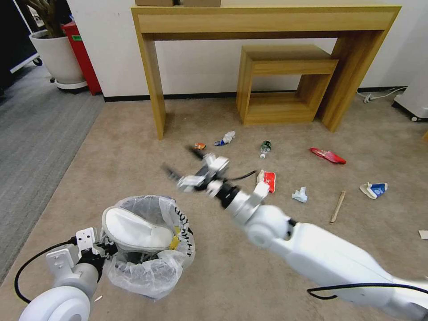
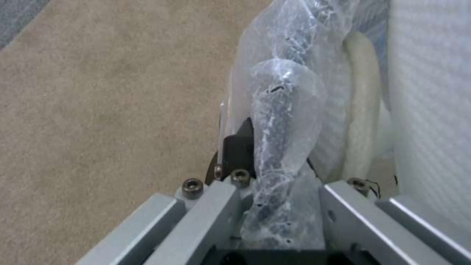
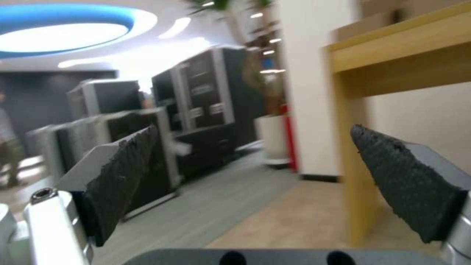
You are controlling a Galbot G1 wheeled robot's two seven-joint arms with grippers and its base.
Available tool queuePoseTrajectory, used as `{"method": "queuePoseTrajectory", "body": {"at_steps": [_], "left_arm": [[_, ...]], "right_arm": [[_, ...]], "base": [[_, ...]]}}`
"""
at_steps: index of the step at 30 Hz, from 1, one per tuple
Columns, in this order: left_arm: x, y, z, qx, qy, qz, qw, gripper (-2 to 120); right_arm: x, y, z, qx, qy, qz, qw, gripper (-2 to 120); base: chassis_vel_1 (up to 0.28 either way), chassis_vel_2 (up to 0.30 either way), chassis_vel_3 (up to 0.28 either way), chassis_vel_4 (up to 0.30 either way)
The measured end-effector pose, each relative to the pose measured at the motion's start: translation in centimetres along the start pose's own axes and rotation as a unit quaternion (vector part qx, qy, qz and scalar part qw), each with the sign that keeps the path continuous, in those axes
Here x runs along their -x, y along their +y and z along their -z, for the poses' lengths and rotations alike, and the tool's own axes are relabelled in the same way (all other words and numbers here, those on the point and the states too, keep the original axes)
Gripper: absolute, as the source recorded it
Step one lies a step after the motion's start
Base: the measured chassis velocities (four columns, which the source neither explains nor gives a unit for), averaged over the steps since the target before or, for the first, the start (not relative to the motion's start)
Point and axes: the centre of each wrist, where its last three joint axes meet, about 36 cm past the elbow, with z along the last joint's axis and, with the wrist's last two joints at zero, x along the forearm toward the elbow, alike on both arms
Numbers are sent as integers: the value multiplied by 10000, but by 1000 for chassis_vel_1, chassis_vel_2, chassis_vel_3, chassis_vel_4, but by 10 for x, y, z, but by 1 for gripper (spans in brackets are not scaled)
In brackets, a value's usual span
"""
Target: Pick up the trash bin and place the garbage on the floor into it.
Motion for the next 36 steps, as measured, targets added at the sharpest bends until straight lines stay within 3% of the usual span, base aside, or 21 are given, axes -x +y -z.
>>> {"method": "queuePoseTrajectory", "body": {"at_steps": [2, 3, 6, 11, 14, 22, 27, 30, 36], "left_arm": [[1, 0, 1, -11, -2, -28, 10000, 1], [1, 0, 1, -11, -2, -28, 10000, 1], [1, -1, 2, -15, -4, -54, 10000, 1], [2, -1, 4, 3, -50, -68, 10000, 1], [2, 0, 4, 66, -94, -49, 9999, 1], [2, 1, 6, 76, -135, -28, 9999, 1], [2, 1, 7, 77, -140, -21, 9999, 1], [2, 3, 7, 71, -67, 58, 9999, 1], [0, 5, 9, 38, -14, 118, 9999, 1]], "right_arm": [[-9, -21, 20, -243, -66, -558, 9981, 100], [-9, -21, 20, -243, -66, -558, 9981, 100], [-27, -51, 47, -704, -69, -1467, 9866, 100], [-48, -69, 57, -933, -16, -2159, 9719, 100], [-74, -82, 57, -1167, 139, -2742, 9545, 100], [-110, -94, 59, -1395, 205, -3387, 9303, 100], [-118, -95, 58, -1486, 235, -3492, 9249, 100], [-139, -89, 47, -1633, 395, -3768, 9109, 100], [-146, -80, 33, -1601, 589, -3834, 9077, 100]], "base": [[0, 0, 0, 0], [0, 0, 0, 0], [0, 0, 0, 0], [0, 0, 0, 0], [0, 0, 0, 0], [0, 0, 0, 0], [0, 0, 0, 0], [0, 0, 0, 0], [0, 0, 0, 0]]}}
